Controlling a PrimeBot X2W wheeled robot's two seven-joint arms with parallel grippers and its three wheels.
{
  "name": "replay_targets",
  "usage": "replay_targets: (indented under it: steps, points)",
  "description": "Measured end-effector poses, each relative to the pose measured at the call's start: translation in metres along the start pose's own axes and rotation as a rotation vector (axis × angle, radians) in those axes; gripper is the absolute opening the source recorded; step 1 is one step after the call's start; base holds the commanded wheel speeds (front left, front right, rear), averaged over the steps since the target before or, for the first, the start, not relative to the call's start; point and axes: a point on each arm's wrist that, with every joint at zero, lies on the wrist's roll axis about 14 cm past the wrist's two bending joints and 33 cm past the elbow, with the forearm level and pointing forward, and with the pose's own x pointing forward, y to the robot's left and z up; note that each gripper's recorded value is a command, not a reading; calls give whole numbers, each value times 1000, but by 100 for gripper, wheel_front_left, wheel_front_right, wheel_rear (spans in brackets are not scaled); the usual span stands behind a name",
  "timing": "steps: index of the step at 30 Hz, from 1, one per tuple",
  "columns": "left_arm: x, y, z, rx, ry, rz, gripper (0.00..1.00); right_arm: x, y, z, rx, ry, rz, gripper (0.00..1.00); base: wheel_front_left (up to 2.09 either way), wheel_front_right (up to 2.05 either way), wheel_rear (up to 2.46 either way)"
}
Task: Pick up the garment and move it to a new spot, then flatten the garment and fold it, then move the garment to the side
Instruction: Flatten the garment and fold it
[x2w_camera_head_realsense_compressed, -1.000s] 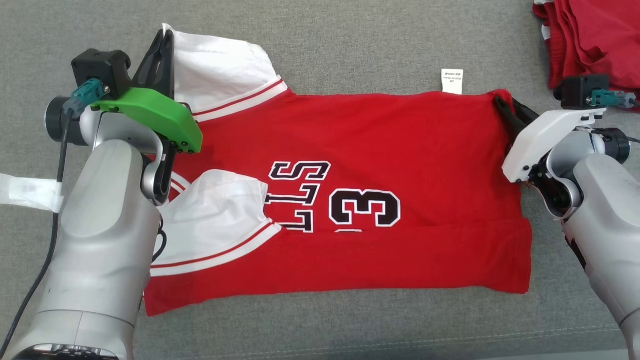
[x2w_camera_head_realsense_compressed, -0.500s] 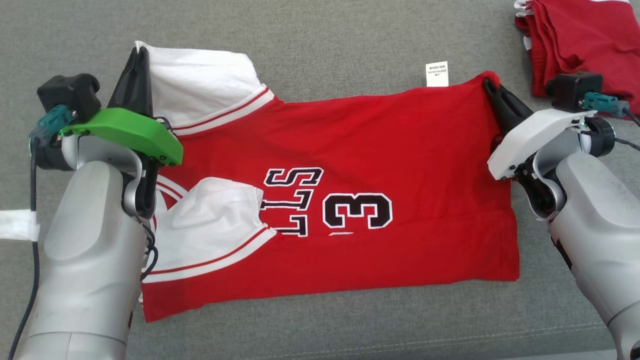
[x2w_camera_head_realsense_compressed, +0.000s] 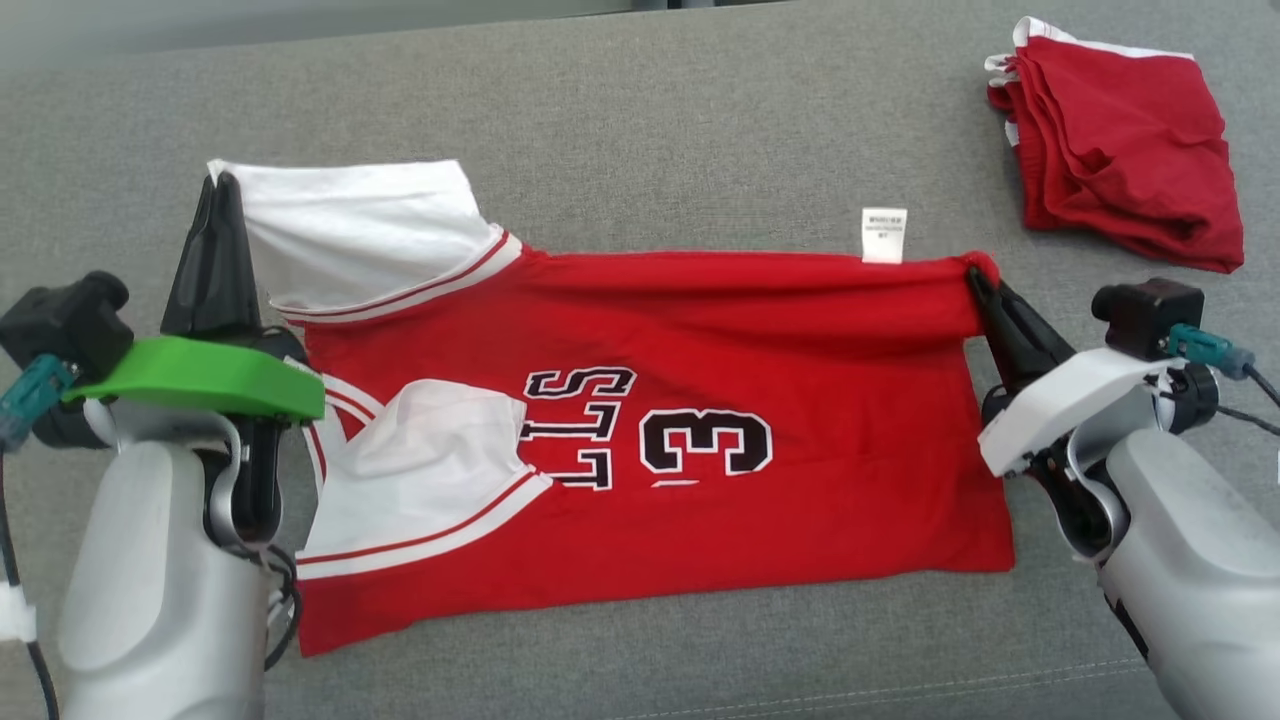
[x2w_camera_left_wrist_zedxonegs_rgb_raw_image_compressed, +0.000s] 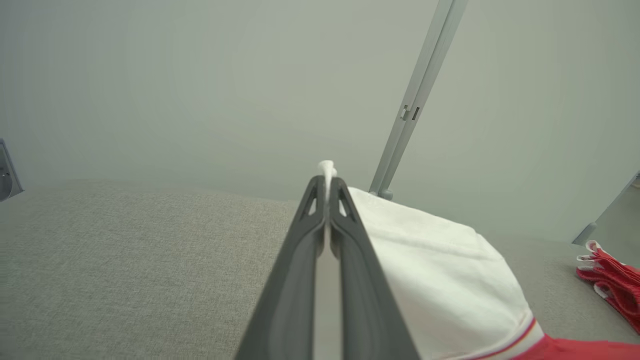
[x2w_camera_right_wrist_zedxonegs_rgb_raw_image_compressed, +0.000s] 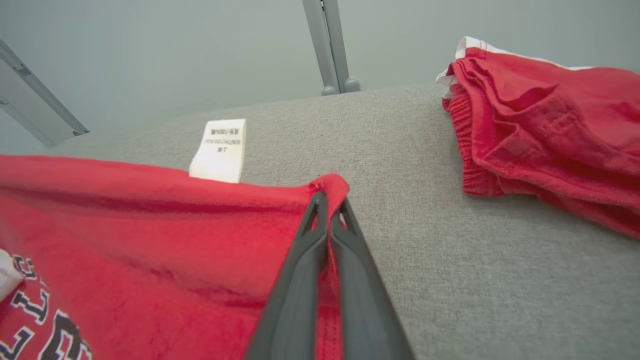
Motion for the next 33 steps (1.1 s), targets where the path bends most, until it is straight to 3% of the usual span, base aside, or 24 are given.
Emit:
replay_targets:
  steps: [4, 11, 25, 33]
  points:
    - [-20, 8, 0, -9, -3, 27, 0, -11, 5, -6, 5, 6, 5, 0, 0, 0, 0]
    - [-74, 21, -22, -57, 60, 96, 0, -21, 17, 27, 32, -120, 20, 0, 0, 0, 0]
    - [-132, 27, -57, -78, 186, 143, 0, -68, 23, -36, 53, 23, -7, 0, 0, 0, 0]
    - [-146, 29, -71, -106, 234, 163, 0, -73, 24, -32, -39, 17, 19, 0, 0, 0, 0]
